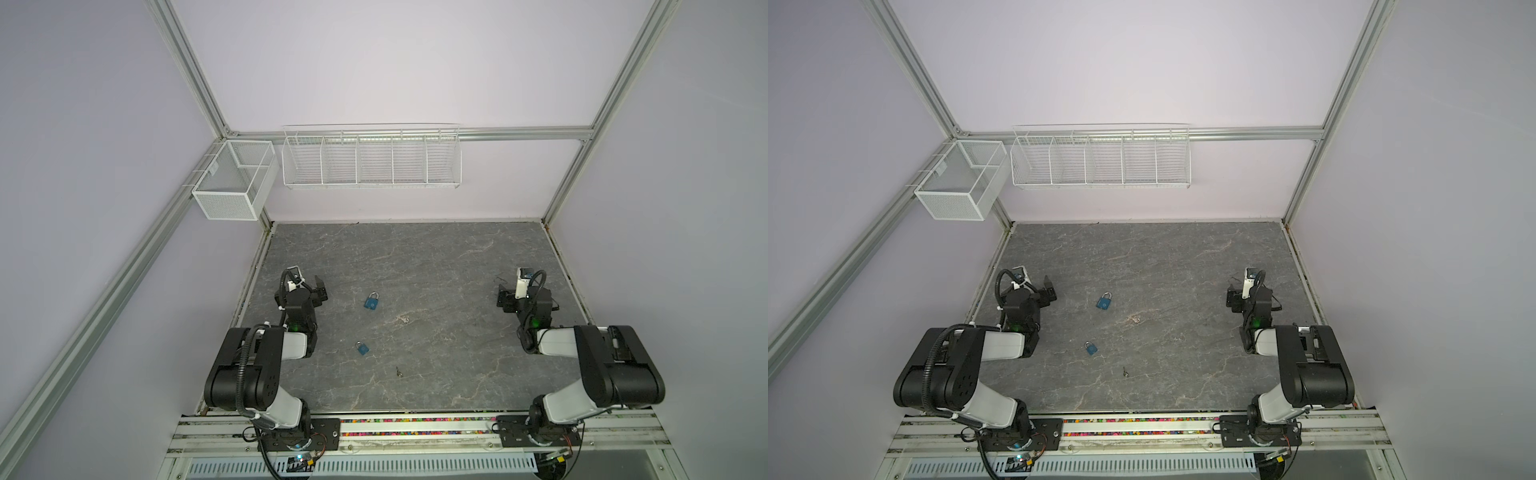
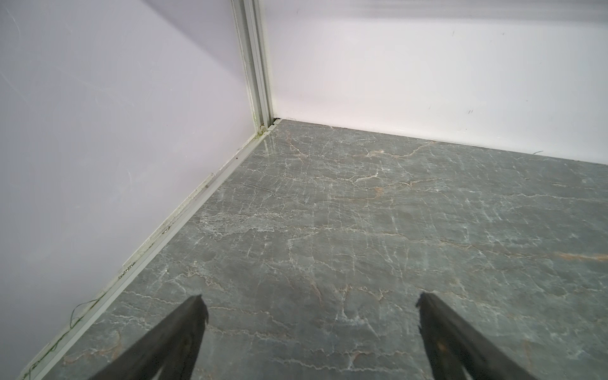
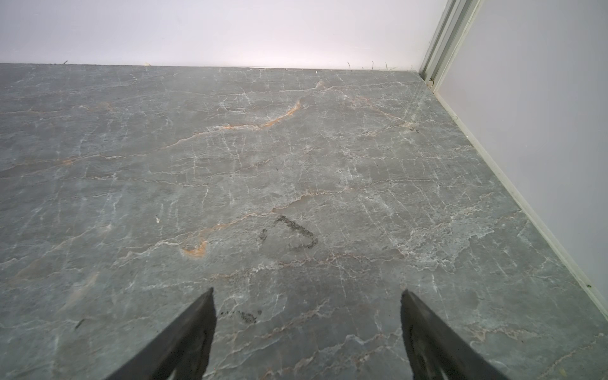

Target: Unlock with the key

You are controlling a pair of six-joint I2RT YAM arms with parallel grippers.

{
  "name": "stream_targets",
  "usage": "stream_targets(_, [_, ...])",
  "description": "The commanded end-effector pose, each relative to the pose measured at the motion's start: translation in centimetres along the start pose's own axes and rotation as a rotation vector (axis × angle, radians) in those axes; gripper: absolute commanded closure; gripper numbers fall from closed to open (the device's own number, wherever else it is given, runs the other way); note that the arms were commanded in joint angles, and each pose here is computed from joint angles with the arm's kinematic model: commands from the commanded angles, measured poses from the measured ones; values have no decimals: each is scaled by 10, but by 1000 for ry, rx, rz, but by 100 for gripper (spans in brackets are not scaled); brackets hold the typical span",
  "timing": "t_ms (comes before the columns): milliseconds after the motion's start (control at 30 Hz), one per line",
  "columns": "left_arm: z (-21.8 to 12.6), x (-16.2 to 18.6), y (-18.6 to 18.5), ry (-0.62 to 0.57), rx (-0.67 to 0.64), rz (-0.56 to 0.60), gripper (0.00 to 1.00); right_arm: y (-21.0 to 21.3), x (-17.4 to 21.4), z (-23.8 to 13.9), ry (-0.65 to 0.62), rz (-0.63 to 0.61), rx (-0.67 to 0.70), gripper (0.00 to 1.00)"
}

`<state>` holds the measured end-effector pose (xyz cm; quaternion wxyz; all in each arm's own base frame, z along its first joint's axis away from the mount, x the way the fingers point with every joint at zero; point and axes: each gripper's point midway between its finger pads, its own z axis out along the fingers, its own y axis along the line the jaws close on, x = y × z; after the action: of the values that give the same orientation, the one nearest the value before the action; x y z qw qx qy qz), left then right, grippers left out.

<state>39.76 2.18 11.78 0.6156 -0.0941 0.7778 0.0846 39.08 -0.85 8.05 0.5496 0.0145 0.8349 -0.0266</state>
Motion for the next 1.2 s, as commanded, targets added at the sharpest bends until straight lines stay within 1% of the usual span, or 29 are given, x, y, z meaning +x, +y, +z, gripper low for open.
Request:
stream_targets(0, [1, -2, -2, -6, 10, 17, 0, 2, -12, -1, -40, -21, -13, 12])
stream_targets(800, [0, -3, -1, -14, 7, 14, 0, 2, -13, -2, -45, -20, -14, 11])
stream_targets(1000, [-11, -15, -3, -39, 35, 13, 0, 11, -23, -8, -51, -52, -57, 12])
stream_targets(1167, [-27, -27, 1, -73, 40, -7, 0, 9, -33, -25, -84, -34, -50, 11])
